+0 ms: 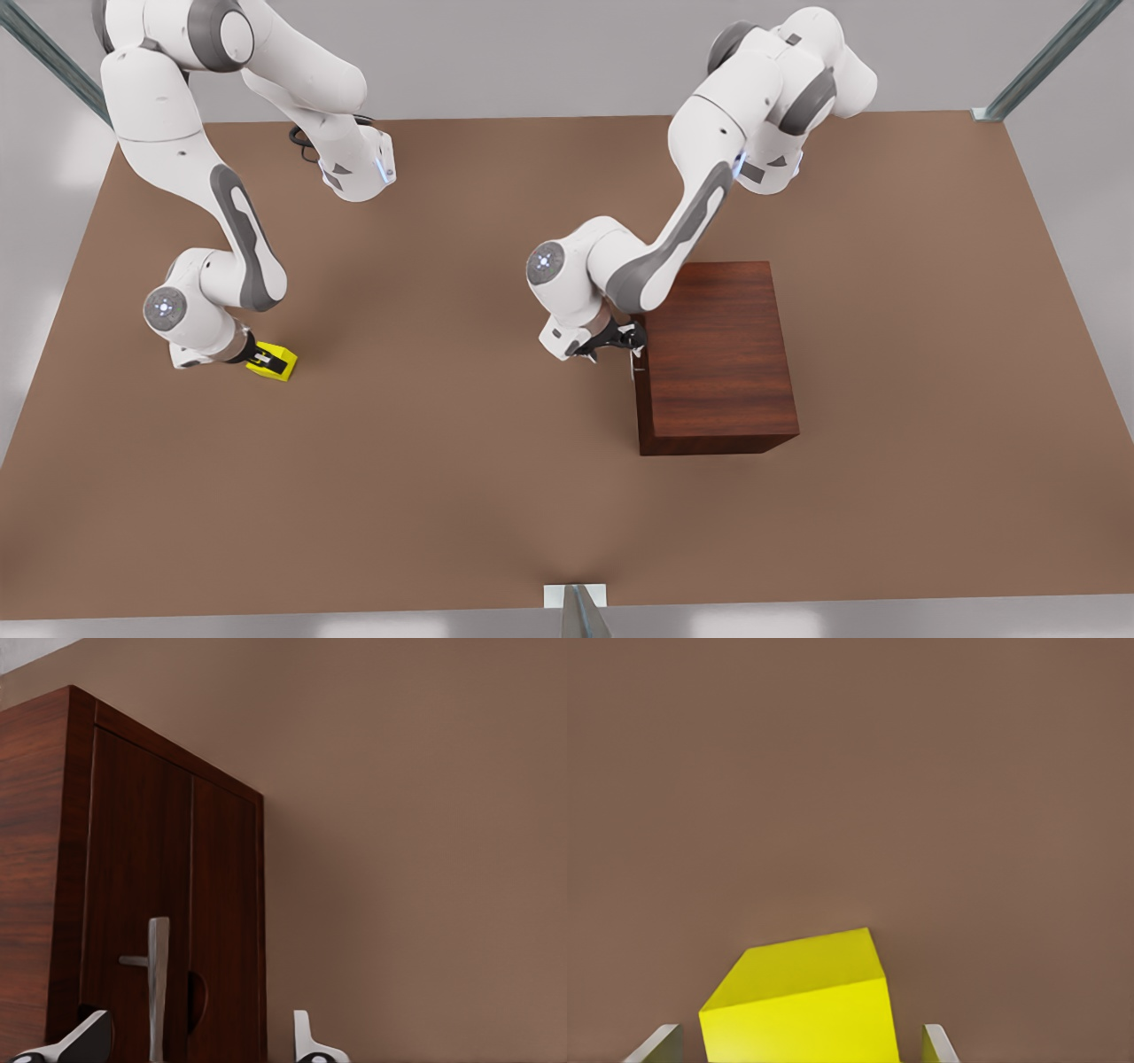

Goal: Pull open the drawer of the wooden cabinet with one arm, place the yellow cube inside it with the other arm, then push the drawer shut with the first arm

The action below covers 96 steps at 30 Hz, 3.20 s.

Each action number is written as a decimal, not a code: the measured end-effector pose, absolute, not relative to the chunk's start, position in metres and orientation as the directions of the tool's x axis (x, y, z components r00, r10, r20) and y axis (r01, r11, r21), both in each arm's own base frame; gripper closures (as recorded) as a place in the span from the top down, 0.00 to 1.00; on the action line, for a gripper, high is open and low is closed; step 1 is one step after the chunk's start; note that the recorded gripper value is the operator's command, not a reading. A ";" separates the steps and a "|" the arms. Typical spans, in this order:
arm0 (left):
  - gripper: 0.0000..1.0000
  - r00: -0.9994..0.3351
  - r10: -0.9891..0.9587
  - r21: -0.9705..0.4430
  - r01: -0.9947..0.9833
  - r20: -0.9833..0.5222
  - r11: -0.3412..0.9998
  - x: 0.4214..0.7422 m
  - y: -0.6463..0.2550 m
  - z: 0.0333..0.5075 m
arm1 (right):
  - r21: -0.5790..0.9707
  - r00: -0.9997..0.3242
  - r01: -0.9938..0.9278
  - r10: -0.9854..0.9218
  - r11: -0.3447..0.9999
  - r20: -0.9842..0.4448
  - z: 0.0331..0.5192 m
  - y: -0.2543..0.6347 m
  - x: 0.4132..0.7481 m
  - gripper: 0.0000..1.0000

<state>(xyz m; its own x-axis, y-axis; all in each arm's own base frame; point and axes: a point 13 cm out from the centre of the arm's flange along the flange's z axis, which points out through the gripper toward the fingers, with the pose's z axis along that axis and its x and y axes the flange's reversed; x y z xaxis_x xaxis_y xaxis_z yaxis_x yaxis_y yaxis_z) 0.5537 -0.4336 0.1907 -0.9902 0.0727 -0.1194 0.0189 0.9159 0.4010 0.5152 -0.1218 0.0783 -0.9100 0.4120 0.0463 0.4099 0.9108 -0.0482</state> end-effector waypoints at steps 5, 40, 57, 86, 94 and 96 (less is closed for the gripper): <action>1.00 -0.990 0.055 0.430 -0.006 -0.128 0.903 0.550 -0.432 0.173 | -0.057 -0.915 0.396 0.399 0.916 0.058 0.067 -0.118 0.512 1.00; 1.00 -0.974 -0.026 0.343 -0.103 -0.223 0.934 0.540 -0.481 0.170 | -0.065 -0.925 0.381 0.380 0.922 -0.027 0.125 -0.119 0.540 0.66; 1.00 -0.964 -0.046 0.289 -0.123 -0.260 0.949 0.537 -0.505 0.176 | -0.062 -0.907 0.420 0.422 0.905 0.013 0.237 -0.067 0.596 0.67; 1.00 -0.949 -0.057 0.224 -0.131 -0.309 0.966 0.527 -0.539 0.177 | -0.054 -0.778 0.619 0.621 0.784 0.091 0.296 -0.012 0.609 0.67; 1.00 -0.964 -0.086 0.226 -0.145 -0.252 0.963 0.464 -0.551 0.271 | -0.052 -0.751 0.652 0.654 0.757 0.091 0.299 0.007 0.610 0.67; 1.00 -0.972 -0.096 0.201 -0.140 -0.214 0.970 0.445 -0.558 0.292 | -0.051 -0.746 0.658 0.660 0.751 0.091 0.301 0.012 0.609 0.67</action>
